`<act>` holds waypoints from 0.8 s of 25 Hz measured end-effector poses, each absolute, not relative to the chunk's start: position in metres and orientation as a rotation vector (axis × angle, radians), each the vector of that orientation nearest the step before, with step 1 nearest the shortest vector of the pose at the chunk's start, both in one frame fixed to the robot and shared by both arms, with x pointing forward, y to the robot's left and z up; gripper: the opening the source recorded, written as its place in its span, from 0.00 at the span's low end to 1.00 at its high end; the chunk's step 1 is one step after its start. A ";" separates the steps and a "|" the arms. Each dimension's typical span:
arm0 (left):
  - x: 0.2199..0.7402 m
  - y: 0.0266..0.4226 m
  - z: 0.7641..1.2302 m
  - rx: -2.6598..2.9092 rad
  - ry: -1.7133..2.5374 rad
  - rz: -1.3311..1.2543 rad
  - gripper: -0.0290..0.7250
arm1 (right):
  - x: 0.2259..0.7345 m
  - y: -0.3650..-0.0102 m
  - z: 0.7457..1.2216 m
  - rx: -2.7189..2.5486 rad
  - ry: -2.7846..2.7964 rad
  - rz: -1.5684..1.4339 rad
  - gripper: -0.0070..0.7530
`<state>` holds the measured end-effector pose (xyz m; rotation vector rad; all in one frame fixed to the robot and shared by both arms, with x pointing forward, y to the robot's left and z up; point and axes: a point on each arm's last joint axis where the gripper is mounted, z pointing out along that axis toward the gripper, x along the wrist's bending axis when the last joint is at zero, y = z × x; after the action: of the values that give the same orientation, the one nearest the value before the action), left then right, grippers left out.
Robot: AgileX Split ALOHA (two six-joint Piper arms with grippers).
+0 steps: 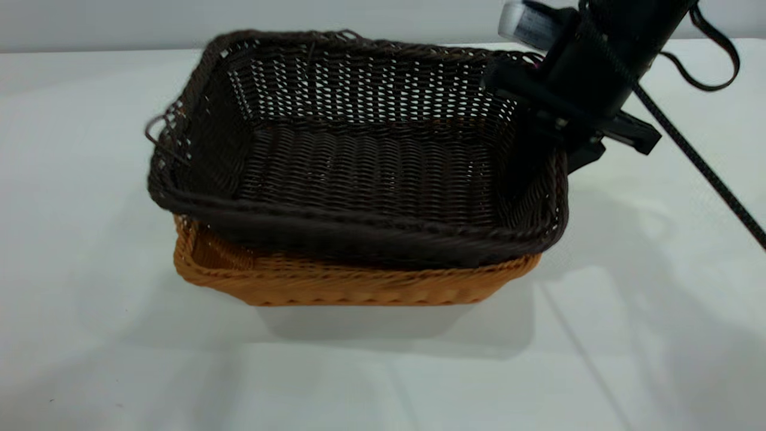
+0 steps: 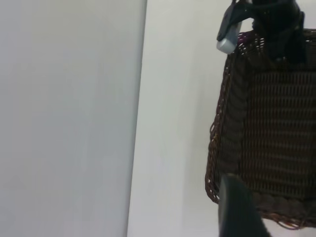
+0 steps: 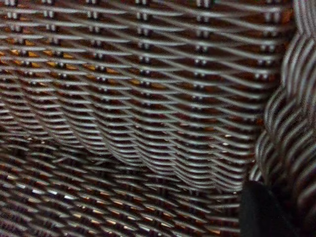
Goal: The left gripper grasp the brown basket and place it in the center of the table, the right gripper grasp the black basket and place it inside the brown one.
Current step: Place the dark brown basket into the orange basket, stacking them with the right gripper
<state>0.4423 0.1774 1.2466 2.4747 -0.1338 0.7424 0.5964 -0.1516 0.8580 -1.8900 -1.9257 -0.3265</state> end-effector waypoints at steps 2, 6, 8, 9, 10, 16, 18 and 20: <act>0.442 0.178 1.246 2.478 -0.135 0.738 0.49 | 0.598 -0.153 0.855 -1.892 -1.952 -0.324 0.12; 0.442 0.178 1.246 2.479 -0.135 0.736 0.49 | 0.608 -0.154 0.860 -1.879 -2.049 -0.332 0.12; 0.442 0.178 1.246 2.479 -0.135 0.736 0.49 | 0.614 -0.155 0.864 -1.873 -2.101 -0.335 0.12; 0.442 0.178 1.246 2.479 -0.135 0.736 0.49 | 0.618 -0.155 0.867 -1.872 -2.119 -0.338 0.12; 0.442 0.178 1.246 2.479 -0.135 0.736 0.49 | 0.620 -0.155 0.869 -1.876 -2.125 -0.339 0.13; 0.442 0.178 1.246 2.483 -0.136 0.731 0.49 | 0.619 -0.154 0.862 -1.889 -2.077 -0.286 0.15; 0.441 0.178 1.246 2.485 -0.137 0.727 0.49 | 0.618 -0.154 0.857 -1.886 -2.062 -0.261 0.17; 0.441 0.178 1.245 2.488 -0.138 0.722 0.49 | 0.619 -0.154 0.856 -1.887 -2.057 -0.260 0.21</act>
<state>0.4411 0.1779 1.2454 2.4884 -0.1381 0.7218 0.6186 -0.1538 0.8555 -1.8873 -2.0570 -0.2598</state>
